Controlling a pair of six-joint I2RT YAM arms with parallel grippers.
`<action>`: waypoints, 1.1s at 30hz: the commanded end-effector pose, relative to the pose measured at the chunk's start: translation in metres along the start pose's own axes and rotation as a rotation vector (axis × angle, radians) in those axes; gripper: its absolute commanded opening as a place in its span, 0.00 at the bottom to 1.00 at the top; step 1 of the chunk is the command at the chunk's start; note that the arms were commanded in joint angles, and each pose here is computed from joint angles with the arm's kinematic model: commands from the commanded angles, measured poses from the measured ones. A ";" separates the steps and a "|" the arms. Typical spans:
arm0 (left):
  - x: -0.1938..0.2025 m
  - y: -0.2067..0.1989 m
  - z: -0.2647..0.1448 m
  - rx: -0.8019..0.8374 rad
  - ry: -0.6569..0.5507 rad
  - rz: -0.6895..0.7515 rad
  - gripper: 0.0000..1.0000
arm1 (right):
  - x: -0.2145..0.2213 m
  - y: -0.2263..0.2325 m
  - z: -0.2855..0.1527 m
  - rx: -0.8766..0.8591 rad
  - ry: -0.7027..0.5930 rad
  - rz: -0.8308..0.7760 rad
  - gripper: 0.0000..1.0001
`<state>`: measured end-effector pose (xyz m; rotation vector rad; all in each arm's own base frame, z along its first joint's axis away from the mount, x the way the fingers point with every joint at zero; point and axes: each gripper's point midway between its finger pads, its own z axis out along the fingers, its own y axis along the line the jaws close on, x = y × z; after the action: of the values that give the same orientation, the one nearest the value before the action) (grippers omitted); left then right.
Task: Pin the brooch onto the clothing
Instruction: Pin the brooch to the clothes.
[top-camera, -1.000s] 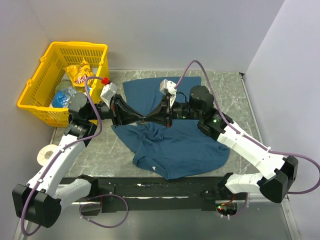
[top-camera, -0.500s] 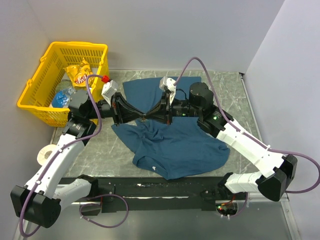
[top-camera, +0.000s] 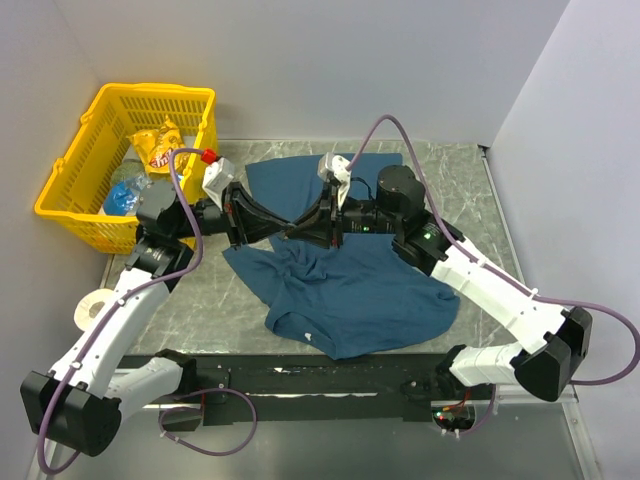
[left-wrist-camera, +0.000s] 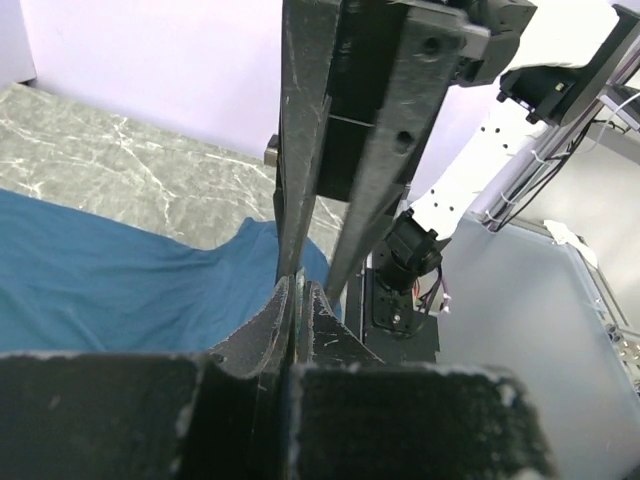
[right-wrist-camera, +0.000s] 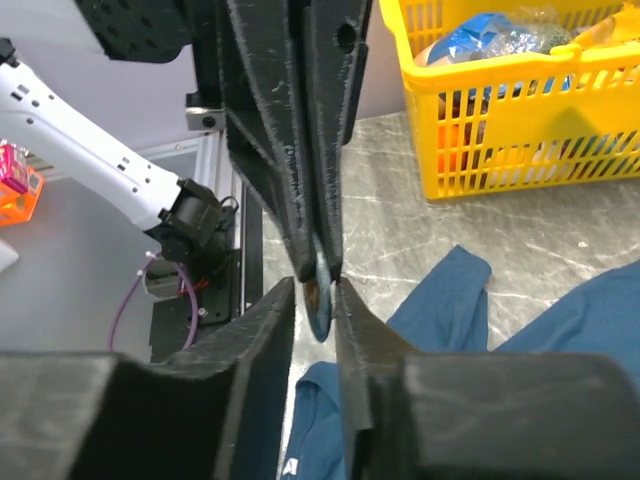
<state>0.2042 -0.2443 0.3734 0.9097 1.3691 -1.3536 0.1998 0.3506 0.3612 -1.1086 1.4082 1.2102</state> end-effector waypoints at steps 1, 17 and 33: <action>-0.020 -0.008 0.000 0.009 -0.054 0.090 0.01 | -0.007 0.010 0.007 -0.065 -0.023 0.003 0.14; -0.037 0.081 -0.042 -0.639 -0.174 0.037 0.96 | 0.005 -0.041 0.007 0.139 0.093 0.252 0.00; 0.184 0.172 -0.100 -1.182 0.114 -0.647 0.19 | 0.108 -0.088 0.035 0.148 0.376 0.565 0.00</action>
<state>0.3204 -0.1482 0.2054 -0.1744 2.0333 -0.6482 0.2656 0.3705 0.2427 -0.9240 2.0925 1.2735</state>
